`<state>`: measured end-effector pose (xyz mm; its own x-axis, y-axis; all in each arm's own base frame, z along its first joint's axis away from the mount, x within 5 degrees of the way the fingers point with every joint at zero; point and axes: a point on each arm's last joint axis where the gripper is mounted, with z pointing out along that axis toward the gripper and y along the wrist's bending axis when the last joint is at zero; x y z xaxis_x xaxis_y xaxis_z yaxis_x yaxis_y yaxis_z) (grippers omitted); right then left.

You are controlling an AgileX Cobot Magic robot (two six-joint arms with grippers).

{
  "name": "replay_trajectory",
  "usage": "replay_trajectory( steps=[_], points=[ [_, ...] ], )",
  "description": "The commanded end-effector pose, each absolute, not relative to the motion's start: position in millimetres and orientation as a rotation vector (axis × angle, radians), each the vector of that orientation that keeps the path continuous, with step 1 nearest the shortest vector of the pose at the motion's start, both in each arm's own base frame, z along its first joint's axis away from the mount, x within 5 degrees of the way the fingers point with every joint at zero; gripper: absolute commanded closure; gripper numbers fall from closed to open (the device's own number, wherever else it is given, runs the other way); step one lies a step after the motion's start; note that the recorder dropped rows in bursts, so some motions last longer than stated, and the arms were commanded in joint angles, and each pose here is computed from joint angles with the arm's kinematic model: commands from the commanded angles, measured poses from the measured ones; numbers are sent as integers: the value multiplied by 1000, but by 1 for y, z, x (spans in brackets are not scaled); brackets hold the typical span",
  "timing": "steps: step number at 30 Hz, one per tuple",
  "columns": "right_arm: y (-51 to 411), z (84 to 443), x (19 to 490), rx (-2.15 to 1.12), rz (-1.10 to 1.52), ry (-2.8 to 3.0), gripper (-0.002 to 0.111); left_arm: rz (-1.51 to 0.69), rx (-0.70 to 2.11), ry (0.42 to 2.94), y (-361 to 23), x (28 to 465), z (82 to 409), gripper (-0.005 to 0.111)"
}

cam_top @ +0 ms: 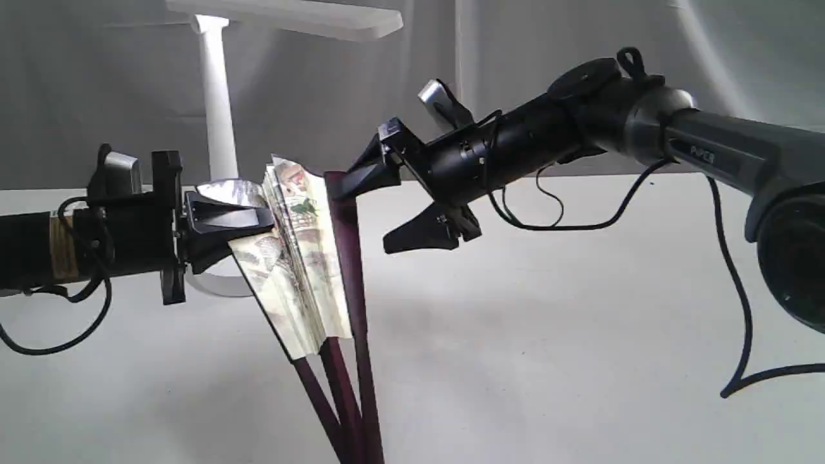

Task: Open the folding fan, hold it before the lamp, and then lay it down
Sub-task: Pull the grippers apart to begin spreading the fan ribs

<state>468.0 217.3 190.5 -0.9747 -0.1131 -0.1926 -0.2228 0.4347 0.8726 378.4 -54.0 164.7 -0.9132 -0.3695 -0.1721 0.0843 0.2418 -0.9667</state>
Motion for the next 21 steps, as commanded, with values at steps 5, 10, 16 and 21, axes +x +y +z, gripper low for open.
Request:
replay_trajectory(
  steps=[5, 10, 16, 21],
  points=[
    [225, 214, 472, -243, 1864, 2302, 24, -1752, -266, 2152, -60, 375, 170, 107],
    [227, 205, 472, -251, 1849, 2330, 24, -1773, -239, 2160, -72, 373, 170, 107],
    [240, 195, 465, -312, 1812, 2387, 41, -1766, -248, 2157, -68, 373, 170, 107],
    [241, 195, 464, -312, 1814, 2389, 56, -1758, -266, 2148, -63, 375, 170, 107]
  ],
)
